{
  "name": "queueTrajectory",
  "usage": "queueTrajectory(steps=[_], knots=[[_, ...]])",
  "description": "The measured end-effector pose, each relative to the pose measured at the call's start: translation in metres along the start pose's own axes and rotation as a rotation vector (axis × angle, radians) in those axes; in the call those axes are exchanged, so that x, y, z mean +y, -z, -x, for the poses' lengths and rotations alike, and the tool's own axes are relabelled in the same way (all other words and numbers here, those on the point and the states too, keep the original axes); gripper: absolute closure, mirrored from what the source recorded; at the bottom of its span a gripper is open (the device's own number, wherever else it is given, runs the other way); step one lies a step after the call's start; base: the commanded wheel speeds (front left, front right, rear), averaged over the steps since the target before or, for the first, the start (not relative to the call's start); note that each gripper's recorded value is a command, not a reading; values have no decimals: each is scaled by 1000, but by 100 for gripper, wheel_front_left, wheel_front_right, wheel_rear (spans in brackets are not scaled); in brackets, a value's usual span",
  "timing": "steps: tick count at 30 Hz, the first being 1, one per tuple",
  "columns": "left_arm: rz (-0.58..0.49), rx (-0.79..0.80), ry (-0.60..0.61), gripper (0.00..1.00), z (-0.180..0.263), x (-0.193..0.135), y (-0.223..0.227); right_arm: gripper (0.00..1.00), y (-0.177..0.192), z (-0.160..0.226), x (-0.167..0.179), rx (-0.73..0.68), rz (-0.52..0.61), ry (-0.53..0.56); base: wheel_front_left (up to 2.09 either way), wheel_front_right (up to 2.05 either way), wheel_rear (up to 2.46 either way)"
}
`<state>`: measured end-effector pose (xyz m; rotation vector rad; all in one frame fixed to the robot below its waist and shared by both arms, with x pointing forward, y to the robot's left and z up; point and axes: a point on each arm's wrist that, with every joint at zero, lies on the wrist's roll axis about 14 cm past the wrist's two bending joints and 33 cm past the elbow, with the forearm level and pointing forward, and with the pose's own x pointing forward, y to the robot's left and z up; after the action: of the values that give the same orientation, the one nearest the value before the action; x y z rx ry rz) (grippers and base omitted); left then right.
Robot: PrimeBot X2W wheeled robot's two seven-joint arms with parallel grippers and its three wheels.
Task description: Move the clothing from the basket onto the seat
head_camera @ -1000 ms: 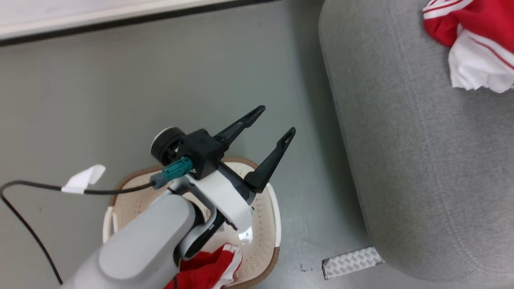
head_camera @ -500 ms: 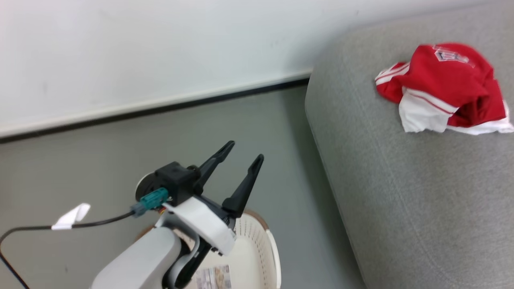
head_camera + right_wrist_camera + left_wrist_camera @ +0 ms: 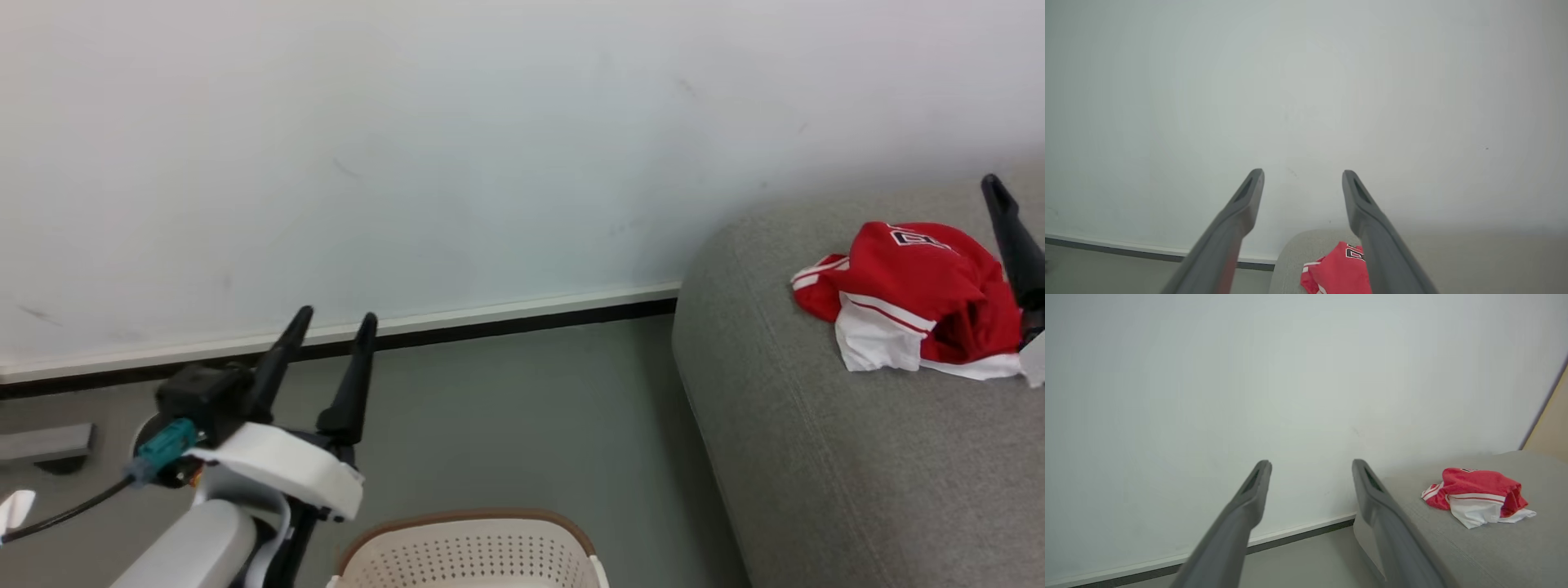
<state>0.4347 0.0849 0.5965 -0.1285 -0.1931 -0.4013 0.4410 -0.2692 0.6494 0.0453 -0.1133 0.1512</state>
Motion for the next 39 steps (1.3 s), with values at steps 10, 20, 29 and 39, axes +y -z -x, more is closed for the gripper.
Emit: queueTrajectory(steps=[10, 20, 29, 39], knots=[[-4, 5, -299, 0, 61, 75, -2, 0, 42, 14, 71, -114, -96, -89, 0, 0, 0], [-62, -36, -457, 0, 111, 101, 0, 0, 97, 55, 103, -79, -183, -37, 0, 0, 0], [-89, 53, -458, 0, 130, 94, 36, 0, 111, 71, 115, -59, -165, -3, 0, 0, 0], [-77, 61, -448, 0, 129, 94, 44, 0, 111, 69, 116, -61, -151, -2, 0, 0, 0]])
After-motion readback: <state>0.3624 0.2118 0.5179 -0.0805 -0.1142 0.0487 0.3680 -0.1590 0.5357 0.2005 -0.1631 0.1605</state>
